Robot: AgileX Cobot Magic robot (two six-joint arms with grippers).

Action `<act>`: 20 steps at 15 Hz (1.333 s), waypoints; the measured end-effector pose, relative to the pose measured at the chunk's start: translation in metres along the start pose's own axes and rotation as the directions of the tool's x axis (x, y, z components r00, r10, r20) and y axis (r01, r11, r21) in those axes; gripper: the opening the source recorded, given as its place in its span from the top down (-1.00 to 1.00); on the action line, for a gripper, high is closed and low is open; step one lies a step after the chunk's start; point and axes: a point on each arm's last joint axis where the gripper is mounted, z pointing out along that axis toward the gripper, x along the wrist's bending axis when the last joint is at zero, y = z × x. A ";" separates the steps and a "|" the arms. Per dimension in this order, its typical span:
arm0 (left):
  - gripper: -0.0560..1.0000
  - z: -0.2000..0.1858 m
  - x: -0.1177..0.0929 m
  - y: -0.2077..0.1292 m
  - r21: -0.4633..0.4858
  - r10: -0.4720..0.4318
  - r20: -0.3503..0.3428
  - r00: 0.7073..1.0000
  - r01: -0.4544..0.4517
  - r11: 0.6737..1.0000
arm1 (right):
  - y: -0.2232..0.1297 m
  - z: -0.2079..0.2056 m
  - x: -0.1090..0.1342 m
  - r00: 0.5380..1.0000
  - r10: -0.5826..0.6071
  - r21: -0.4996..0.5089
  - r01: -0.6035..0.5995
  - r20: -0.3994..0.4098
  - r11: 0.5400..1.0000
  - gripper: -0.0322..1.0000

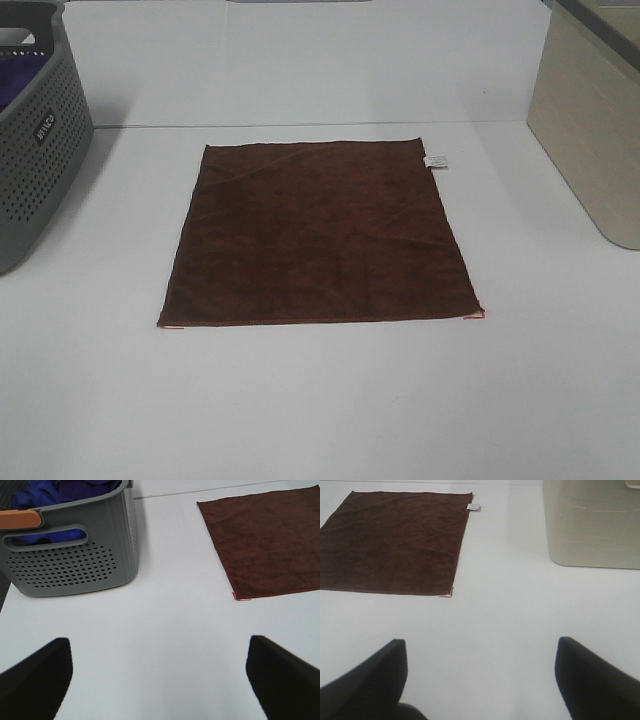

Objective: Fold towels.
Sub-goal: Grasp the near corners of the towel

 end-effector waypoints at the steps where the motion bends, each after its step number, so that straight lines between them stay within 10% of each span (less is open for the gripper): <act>1: -0.75 -0.001 0.000 0.003 -0.017 0.000 -0.001 1.000 0.000 1.000 | 0.004 0.000 0.000 1.000 0.000 -0.014 0.000 0.001 1.000 -0.55; 6: -0.63 0.028 0.002 0.052 -0.201 -0.087 0.048 0.995 0.095 0.975 | 0.062 0.043 -0.007 1.000 0.024 -0.090 -0.023 0.008 0.996 -0.55; 11: -0.63 0.093 0.003 0.071 -0.006 -0.266 0.100 0.959 0.268 0.963 | 0.102 0.108 -0.007 0.993 0.110 0.076 -0.107 -0.045 0.991 -0.55; 20: -0.57 0.232 -0.005 0.026 0.503 -0.647 -0.019 0.762 0.566 0.653 | 0.112 0.259 0.001 0.957 0.255 0.660 -0.106 -0.134 0.743 -0.42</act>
